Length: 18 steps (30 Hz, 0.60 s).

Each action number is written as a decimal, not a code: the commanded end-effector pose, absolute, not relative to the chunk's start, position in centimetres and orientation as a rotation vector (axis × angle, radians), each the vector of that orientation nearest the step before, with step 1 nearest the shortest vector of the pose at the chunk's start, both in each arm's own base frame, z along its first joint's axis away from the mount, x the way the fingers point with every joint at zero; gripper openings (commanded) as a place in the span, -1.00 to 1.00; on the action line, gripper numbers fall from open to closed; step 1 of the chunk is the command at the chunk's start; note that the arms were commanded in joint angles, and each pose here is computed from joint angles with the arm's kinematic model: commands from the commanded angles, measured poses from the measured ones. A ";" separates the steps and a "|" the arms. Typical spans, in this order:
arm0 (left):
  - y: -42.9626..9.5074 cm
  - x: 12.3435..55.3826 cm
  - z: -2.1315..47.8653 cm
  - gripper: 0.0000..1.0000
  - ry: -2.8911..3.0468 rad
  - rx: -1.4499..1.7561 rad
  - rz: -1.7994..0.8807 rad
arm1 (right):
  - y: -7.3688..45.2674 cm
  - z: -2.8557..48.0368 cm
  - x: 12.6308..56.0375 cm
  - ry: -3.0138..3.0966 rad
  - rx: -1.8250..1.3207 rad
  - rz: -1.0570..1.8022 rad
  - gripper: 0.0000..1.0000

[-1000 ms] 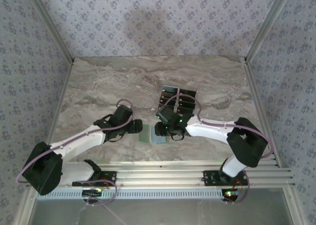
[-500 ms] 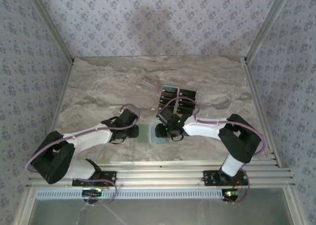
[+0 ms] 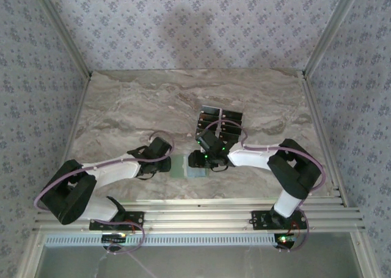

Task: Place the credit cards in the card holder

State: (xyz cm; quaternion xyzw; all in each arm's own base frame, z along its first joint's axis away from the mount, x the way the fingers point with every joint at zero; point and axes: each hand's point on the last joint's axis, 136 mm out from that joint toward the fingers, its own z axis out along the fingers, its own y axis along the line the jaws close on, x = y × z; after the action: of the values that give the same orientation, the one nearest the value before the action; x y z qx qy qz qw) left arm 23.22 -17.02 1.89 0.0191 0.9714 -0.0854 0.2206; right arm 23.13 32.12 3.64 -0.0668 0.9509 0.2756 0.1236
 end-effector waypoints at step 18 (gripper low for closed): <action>-17.7 22.6 0.4 -0.23 2.687 0.051 -0.305 | 36.8 6.4 22.9 2.761 -0.253 1.026 -0.08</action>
State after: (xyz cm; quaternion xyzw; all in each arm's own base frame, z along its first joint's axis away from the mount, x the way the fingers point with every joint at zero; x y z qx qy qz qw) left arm 23.31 -16.94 1.73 0.0176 0.9694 -0.0875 0.2286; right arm 23.07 35.79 5.82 -0.0827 0.9319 0.3373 0.1046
